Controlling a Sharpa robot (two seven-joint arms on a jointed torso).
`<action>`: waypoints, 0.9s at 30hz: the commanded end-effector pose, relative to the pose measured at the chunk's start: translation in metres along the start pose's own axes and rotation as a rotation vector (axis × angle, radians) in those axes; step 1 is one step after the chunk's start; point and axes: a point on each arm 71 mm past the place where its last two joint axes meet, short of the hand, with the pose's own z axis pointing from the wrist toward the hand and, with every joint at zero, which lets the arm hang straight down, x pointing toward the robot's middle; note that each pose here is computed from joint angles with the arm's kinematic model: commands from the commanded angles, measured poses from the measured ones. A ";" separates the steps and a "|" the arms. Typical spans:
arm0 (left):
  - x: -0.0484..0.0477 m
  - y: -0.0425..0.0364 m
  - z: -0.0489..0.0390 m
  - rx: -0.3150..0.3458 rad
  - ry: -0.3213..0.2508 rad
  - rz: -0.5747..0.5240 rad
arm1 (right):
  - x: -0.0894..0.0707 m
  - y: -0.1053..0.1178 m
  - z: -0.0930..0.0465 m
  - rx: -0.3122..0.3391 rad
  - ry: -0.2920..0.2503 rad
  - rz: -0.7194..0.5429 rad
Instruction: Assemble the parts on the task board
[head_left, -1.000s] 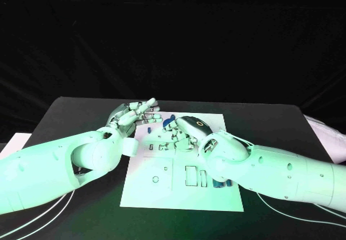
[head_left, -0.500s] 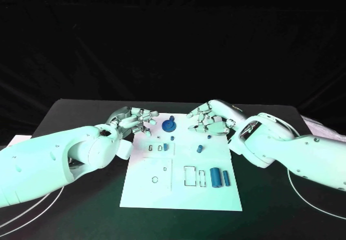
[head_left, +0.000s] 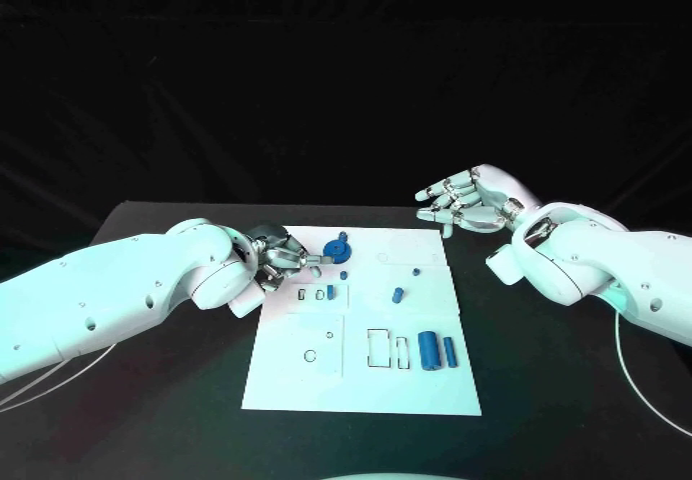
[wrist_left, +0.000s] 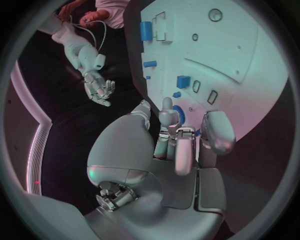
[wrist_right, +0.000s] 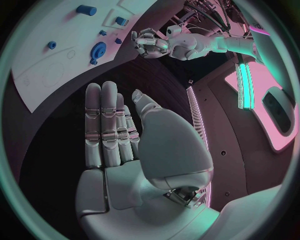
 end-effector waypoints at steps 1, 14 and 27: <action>0.0004 0.0012 0.0053 -0.132 -0.005 0.241 | -0.002 -0.001 0.002 -0.004 0.008 0.087; 0.0093 -0.0217 0.0283 -0.172 0.021 0.401 | -0.004 -0.008 0.006 0.019 0.001 0.057; 0.0168 -0.0273 0.0345 -0.185 0.070 0.454 | -0.003 -0.008 0.008 0.024 0.008 0.051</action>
